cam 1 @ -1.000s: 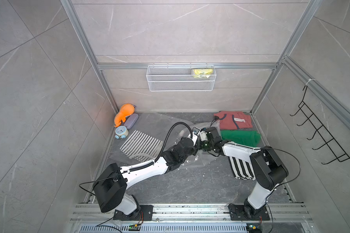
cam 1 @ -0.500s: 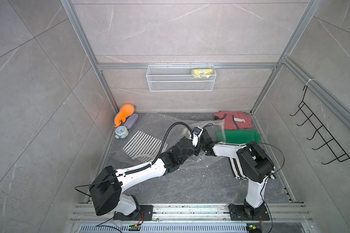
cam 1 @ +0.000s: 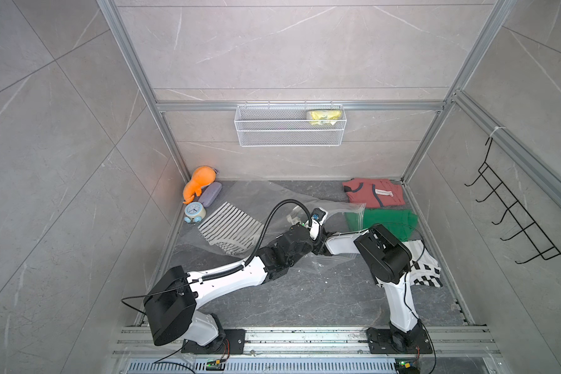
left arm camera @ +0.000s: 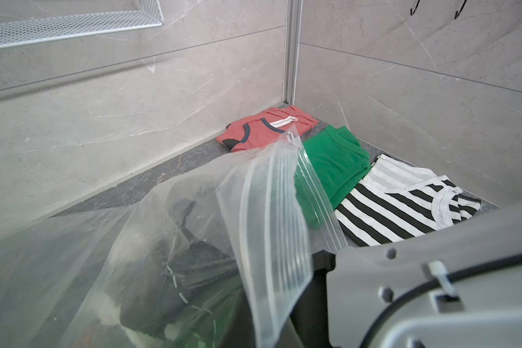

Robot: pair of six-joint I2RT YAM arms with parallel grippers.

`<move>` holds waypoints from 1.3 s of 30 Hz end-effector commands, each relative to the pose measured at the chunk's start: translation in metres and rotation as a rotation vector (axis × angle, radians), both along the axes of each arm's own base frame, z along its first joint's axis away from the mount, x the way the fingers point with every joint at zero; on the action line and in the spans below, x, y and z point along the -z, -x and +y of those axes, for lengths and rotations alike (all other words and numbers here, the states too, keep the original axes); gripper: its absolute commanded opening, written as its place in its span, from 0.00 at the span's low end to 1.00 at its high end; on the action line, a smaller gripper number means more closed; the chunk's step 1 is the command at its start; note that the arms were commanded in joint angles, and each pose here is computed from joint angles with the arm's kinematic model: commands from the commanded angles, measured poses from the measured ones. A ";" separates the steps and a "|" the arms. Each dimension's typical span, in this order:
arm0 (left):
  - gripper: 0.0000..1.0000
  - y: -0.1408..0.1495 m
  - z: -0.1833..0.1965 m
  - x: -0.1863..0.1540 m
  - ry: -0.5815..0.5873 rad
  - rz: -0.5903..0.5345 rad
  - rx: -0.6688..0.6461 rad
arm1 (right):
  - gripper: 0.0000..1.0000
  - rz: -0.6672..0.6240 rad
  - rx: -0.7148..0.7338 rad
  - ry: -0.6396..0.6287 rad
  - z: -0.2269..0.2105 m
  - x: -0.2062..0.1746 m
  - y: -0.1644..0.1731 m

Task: Take the tank top out of the vacuum bag
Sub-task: Take out the tank top from the vacuum bag.

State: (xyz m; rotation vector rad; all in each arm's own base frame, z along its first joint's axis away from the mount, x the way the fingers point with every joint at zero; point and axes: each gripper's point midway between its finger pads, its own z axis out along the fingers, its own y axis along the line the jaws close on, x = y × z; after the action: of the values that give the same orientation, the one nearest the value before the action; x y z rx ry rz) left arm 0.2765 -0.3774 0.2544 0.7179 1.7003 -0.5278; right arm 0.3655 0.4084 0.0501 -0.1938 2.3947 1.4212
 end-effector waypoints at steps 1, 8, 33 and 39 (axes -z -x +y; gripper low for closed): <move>0.00 0.020 -0.014 -0.064 0.204 -0.106 0.097 | 0.31 0.011 -0.017 -0.071 0.017 -0.009 -0.002; 0.00 0.036 -0.010 -0.072 0.244 -0.120 0.148 | 0.32 0.024 0.039 -0.024 0.009 -0.001 -0.016; 0.00 0.036 -0.015 -0.063 0.220 -0.118 0.151 | 0.44 0.172 0.119 0.110 0.026 0.044 -0.019; 0.00 0.038 -0.019 -0.061 0.226 -0.103 0.165 | 0.45 0.222 0.180 0.056 0.035 0.047 -0.026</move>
State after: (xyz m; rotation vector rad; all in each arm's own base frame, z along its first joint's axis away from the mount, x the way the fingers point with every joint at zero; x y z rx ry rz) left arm 0.2474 -0.3848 0.2839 0.7268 1.5636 -0.6801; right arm 0.3979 0.4428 0.0365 0.0408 2.4715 1.3981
